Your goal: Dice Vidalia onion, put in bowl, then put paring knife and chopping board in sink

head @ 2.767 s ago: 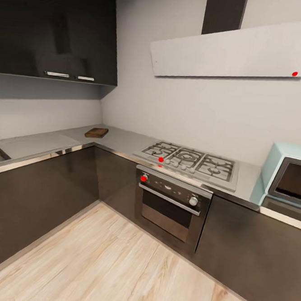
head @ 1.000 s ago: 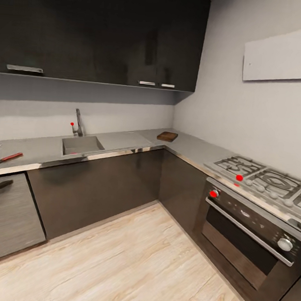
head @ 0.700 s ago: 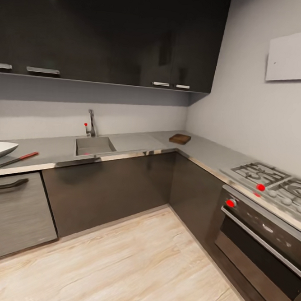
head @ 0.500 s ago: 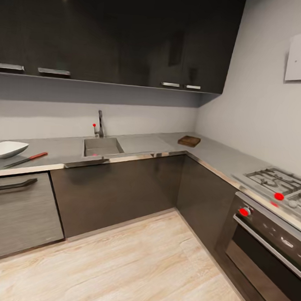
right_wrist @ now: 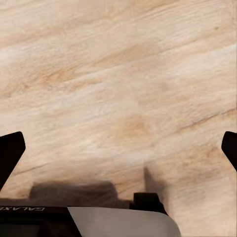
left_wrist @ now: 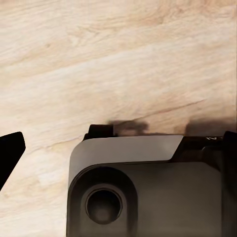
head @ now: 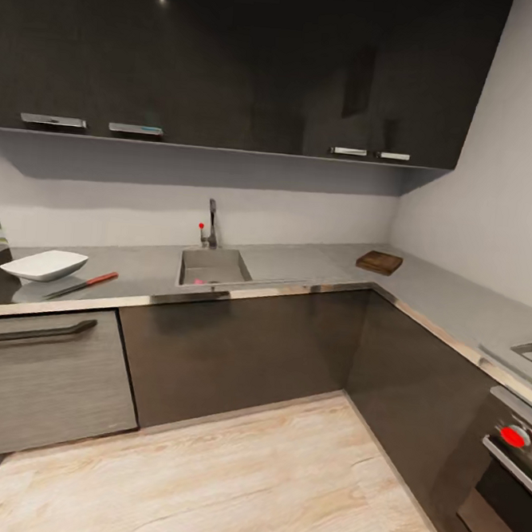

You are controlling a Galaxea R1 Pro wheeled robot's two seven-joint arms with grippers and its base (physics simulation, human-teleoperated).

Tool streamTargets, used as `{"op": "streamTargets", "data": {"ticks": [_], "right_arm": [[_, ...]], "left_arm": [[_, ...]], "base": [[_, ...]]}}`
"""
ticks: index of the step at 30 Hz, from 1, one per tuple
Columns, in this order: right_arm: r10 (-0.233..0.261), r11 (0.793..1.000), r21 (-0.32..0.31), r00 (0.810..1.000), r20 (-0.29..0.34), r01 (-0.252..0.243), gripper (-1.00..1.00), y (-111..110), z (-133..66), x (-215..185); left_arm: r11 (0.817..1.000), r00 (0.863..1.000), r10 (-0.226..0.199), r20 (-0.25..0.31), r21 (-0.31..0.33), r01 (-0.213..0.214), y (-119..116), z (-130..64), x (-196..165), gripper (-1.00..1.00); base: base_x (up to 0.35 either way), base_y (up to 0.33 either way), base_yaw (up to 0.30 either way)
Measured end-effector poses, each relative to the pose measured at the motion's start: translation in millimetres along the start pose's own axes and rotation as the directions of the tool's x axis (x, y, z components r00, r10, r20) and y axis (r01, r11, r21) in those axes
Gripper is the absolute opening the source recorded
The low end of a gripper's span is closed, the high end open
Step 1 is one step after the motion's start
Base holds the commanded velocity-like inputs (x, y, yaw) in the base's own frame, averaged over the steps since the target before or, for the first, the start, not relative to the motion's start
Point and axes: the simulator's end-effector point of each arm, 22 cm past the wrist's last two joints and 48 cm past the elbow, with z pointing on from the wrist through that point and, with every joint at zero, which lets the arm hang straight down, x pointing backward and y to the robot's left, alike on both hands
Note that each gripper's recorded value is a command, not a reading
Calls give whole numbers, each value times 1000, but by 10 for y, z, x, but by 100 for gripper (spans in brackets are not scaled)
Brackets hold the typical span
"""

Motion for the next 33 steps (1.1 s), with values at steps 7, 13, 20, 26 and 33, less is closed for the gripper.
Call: {"op": "streamTargets", "data": {"ticks": [7, 13, 20, 26, 33], "right_arm": [[0, 1000, -1, 1000, 0, 0, 100, 1, 0, 0], [0, 1000, 0, 1000, 0, 0, 100, 0, 0, -1], [0, 1000, -1, 1000, 0, 0, 100, 2, 0, -1], [1, 1000, 0, 1000, 1, -1, 100, -1, 2, -5], [0, 1000, 0, 1000, 2, 0, 100, 0, -23, -30]], "left_arm": [[1000, 1000, 0, 0, 0, 0, -1, 0, 2, 100], [1000, 1000, 0, -1, 0, 0, 0, 0, 5, 100], [1000, 1000, 0, -1, 0, 0, 0, 0, 2, 100], [1000, 1000, -1, 2, -3, 1, 16, 3, -17, 100], [1000, 1000, -1, 3, -3, 1, 15, -28, -31, 100]], "base": [[314, -161, 156], [308, -184, 14], [298, -196, -81], [73, -52, -52], [7, -5, -5]]}}
